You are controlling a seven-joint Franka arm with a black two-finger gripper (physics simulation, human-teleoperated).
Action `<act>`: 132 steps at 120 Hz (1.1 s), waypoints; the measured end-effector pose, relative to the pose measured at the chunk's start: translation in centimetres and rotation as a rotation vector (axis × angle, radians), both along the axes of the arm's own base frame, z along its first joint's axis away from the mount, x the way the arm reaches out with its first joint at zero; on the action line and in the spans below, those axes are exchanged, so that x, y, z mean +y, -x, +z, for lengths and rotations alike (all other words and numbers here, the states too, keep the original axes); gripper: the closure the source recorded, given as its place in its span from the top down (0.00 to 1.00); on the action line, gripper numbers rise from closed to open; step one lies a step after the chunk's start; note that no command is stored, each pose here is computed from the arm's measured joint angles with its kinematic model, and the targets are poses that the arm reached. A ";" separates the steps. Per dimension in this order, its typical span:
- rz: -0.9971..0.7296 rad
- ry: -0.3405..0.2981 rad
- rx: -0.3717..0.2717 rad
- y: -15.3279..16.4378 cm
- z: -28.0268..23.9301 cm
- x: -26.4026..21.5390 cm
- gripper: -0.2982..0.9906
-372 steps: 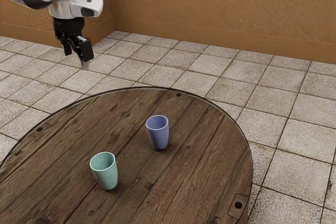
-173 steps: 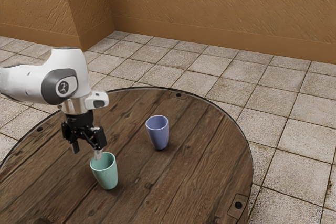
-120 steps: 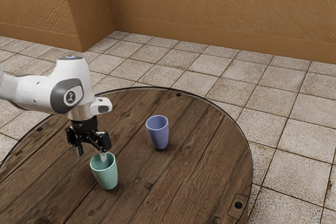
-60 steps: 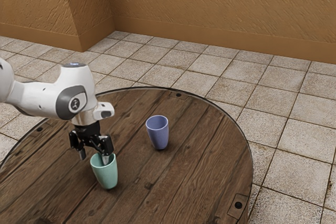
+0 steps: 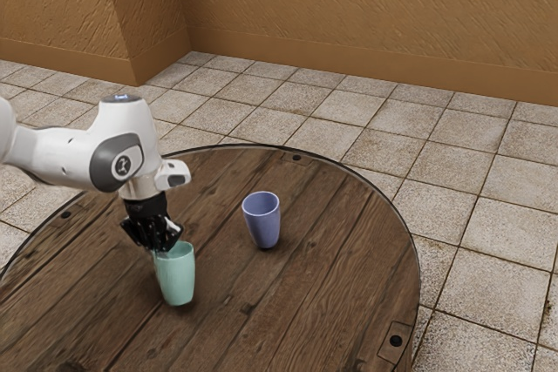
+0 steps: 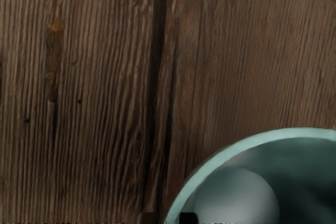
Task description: Place the left cup onto the right cup
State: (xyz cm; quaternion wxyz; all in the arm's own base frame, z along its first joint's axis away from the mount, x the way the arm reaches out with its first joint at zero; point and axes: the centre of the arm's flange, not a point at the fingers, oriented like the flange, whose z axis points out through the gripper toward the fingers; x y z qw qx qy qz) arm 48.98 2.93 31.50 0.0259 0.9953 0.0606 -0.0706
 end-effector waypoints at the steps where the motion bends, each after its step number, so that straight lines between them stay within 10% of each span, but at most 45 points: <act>1: -0.001 0.000 -0.001 0.0 0.1 -0.1 0.19; 50: -0.029 -0.007 -0.022 -0.2 1.9 -3.3 0.16; 132: -0.098 -0.069 -0.332 -6.6 17.6 -7.0 0.16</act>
